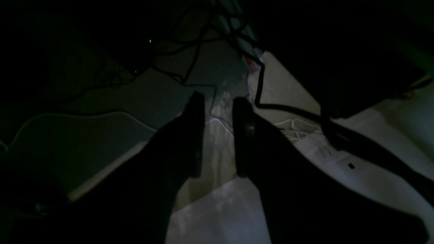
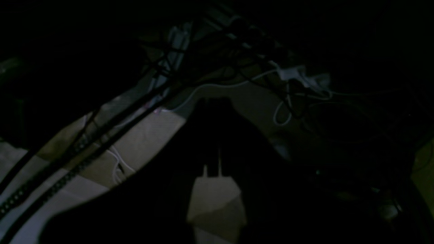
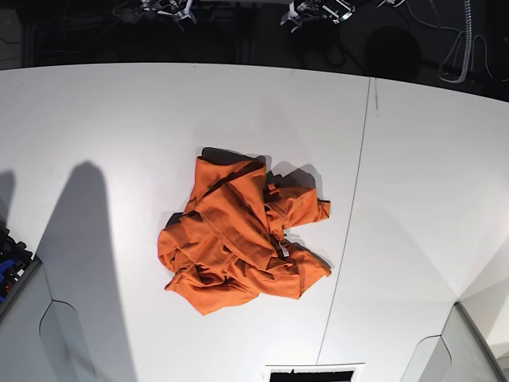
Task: Layout the t-shirt on the table in an organized manner, then fold the t-shirt properly
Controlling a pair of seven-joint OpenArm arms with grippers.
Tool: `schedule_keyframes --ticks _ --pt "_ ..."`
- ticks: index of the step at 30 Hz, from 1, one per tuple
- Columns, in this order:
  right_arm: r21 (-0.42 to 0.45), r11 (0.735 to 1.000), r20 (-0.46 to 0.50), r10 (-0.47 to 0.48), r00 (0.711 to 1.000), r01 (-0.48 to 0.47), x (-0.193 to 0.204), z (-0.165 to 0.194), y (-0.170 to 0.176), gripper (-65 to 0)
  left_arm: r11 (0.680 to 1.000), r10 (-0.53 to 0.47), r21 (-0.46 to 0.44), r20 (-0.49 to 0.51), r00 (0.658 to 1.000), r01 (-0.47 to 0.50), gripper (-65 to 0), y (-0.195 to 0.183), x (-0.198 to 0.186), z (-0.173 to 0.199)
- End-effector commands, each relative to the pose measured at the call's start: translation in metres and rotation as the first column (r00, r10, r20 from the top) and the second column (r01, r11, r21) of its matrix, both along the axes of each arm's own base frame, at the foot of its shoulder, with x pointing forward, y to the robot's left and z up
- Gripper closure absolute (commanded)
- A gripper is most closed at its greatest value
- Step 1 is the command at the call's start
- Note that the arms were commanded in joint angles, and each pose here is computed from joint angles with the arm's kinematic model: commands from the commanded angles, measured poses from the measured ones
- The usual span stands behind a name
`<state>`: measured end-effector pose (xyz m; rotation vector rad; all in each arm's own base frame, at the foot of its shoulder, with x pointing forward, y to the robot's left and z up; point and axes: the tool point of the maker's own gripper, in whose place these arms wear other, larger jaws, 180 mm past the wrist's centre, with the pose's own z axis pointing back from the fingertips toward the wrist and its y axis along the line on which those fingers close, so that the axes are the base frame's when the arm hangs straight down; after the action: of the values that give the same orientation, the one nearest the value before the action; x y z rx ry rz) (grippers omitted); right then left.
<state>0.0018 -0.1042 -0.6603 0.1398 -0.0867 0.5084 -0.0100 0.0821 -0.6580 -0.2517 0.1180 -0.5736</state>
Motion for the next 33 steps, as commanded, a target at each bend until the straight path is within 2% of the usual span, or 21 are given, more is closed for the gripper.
schedule_keyframes --ticks 1,8,20,23,29,33 --pt "0.009 1.000 0.004 -0.002 1.000 0.002 0.000 0.001 0.000 -0.2 1.000 -0.002 -0.012 0.004 1.000 0.002 -14.6 -0.003 0.003 0.000" --pt "0.009 1.000 0.004 -0.002 1.000 0.002 0.000 0.001 0.000 -0.2 0.992 -0.020 -0.128 -0.063 0.998 0.012 -14.6 -0.023 -0.009 0.009" --pt "0.009 1.000 0.004 -0.002 1.000 0.002 0.000 0.001 0.000 -0.2 0.992 -0.023 -0.129 -0.065 0.998 0.015 -14.6 -0.022 -0.010 0.009" --pt "0.009 1.000 0.004 -0.002 1.000 0.002 0.000 0.001 -0.001 -0.2 0.992 -0.059 -0.113 -0.057 0.997 0.052 -14.6 -0.018 -0.011 0.008" --pt "0.009 1.000 0.004 -0.002 1.000 0.002 0.000 0.001 -0.001 -0.2 0.997 -0.080 0.019 -0.017 0.997 0.080 -14.6 0.006 -0.003 0.000" --pt "0.009 1.000 0.004 -0.002 1.000 0.002 0.000 0.001 -0.001 -0.2 0.996 -0.083 0.021 -0.018 0.996 0.083 -14.6 0.009 -0.004 0.000"
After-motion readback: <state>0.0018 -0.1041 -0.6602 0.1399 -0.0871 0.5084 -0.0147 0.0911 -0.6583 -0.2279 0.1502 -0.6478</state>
